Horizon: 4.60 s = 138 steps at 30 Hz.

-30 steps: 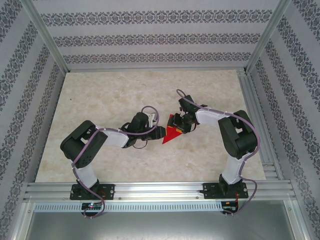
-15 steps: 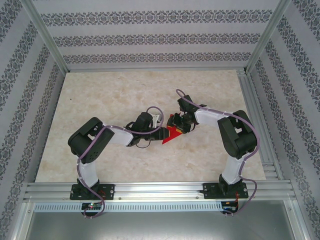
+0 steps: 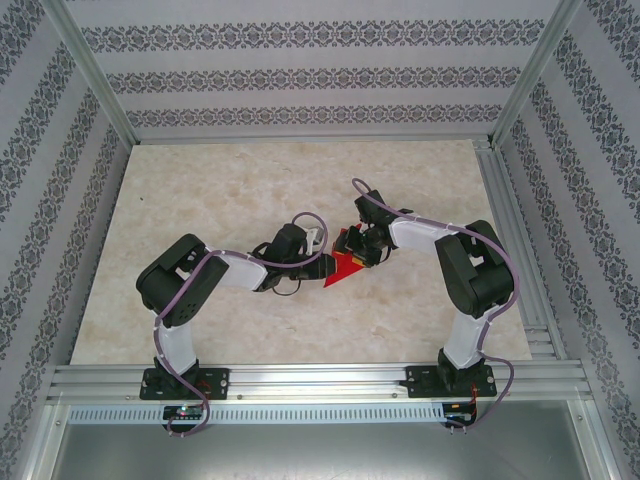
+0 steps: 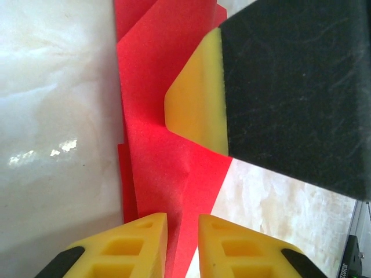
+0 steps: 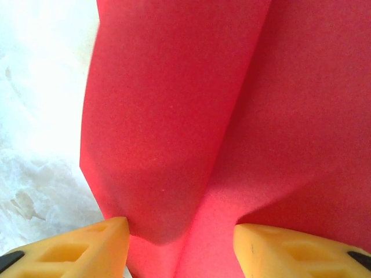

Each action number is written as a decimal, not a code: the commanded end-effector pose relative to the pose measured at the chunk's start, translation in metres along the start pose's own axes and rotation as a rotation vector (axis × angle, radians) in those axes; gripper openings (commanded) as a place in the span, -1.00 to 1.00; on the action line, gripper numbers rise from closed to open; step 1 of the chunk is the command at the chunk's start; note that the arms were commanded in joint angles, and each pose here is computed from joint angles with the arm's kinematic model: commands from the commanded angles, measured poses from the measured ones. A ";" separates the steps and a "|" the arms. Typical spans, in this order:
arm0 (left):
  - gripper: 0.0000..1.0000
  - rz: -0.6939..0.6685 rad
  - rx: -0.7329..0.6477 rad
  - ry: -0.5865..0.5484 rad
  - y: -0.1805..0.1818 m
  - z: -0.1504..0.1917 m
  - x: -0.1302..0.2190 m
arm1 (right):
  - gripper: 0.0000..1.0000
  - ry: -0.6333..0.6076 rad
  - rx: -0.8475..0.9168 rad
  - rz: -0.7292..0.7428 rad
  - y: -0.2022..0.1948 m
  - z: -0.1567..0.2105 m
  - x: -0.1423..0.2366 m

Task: Fold a paper plane with a square sheet of paper (pick it up from the middle)
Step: Fourth fold the wing at the center of the table.

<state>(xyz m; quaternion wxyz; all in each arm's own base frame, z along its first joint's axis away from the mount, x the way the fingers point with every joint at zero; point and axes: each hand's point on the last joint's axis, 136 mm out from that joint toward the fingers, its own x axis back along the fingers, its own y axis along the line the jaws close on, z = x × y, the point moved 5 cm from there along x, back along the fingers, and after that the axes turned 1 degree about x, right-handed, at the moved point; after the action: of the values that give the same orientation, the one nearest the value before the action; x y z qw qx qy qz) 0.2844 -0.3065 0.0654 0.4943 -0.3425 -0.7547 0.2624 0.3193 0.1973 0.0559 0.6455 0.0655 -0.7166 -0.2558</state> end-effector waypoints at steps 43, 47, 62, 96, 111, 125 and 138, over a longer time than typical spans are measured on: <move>-0.83 -0.177 -0.003 0.093 0.030 0.013 -0.014 | -0.13 0.083 -0.091 0.364 -0.085 0.029 -0.040; -0.83 -0.179 0.001 0.100 0.030 0.014 -0.014 | -0.17 0.089 -0.097 0.379 -0.089 0.031 -0.042; -0.70 -0.051 -0.049 0.010 -0.007 -0.009 0.001 | -0.29 0.094 -0.094 0.432 -0.096 0.031 -0.046; -0.84 -0.179 -0.001 0.138 0.031 0.016 -0.021 | -0.21 0.055 -0.072 0.340 -0.075 0.023 -0.033; -0.95 -0.283 0.022 0.253 0.051 0.038 -0.024 | -0.34 -0.195 0.172 -0.161 0.027 -0.012 0.062; -0.97 -0.308 0.038 0.257 0.054 0.039 -0.025 | -0.90 -0.048 0.175 -0.145 0.016 0.002 0.003; -0.99 -0.318 0.041 0.270 0.056 0.042 -0.023 | -0.94 -0.060 0.130 -0.088 -0.020 -0.001 -0.007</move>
<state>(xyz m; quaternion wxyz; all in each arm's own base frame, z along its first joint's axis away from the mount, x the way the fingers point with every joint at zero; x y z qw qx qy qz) 0.2997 -0.3163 0.0532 0.5435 -0.3128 -0.7515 0.2050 0.3177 0.1994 0.0529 0.6047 0.1637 -0.7351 -0.2593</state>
